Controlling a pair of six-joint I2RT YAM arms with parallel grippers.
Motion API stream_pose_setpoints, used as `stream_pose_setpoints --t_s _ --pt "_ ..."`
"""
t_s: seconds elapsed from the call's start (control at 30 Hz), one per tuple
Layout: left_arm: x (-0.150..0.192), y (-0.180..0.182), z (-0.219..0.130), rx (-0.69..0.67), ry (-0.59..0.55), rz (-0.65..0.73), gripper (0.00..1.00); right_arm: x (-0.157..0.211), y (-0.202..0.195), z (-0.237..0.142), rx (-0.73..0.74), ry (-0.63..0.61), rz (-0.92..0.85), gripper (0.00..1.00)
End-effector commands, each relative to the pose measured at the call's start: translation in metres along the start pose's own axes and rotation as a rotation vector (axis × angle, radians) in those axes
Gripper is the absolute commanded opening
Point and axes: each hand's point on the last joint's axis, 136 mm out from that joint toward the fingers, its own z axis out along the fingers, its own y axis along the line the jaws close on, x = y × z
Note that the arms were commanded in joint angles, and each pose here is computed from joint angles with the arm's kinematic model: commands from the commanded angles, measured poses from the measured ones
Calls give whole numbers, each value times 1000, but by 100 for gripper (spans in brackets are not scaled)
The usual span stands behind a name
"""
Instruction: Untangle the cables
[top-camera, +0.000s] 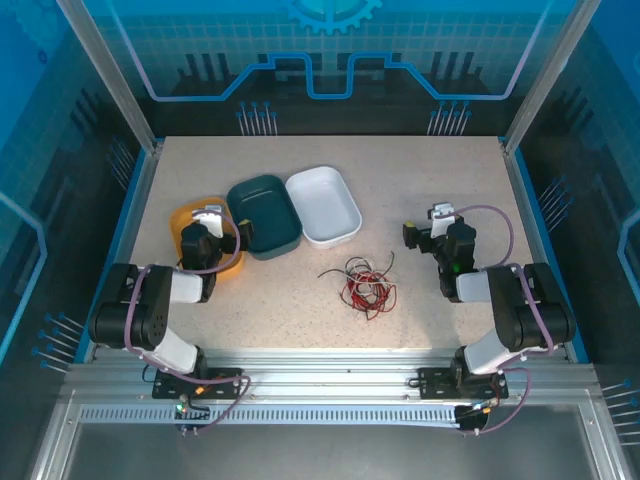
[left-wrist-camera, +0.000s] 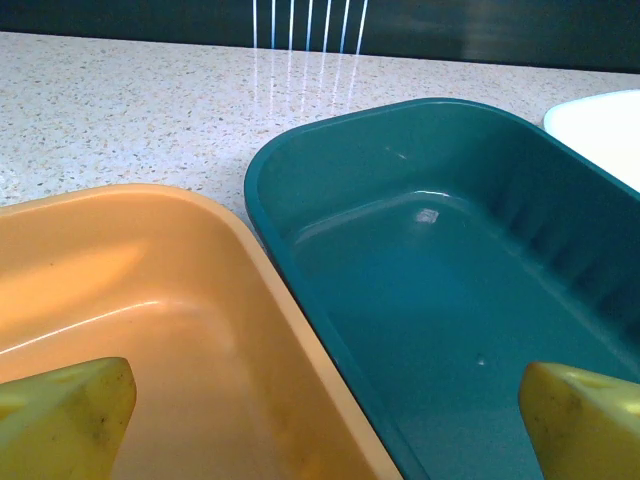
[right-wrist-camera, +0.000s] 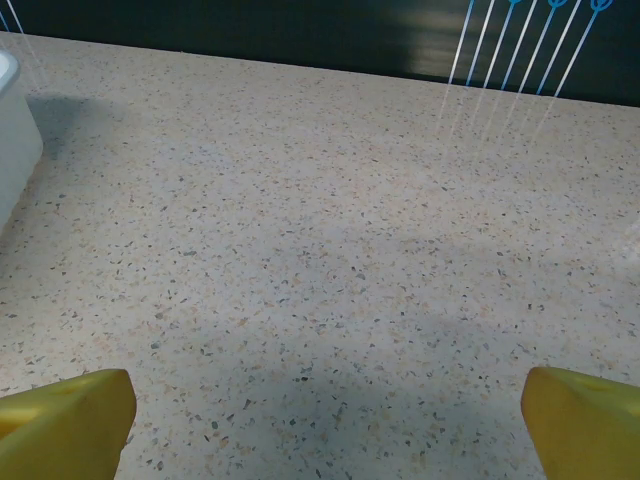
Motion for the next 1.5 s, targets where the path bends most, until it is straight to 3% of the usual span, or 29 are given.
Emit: stream_pose_setpoints --t_s 0.0,1.47 --pt "-4 -2 0 18 -10 2 99 -3 0 0 3 -6 -17 100" --pt "-5 2 0 -5 -11 -7 99 -3 -4 0 3 -3 6 100"
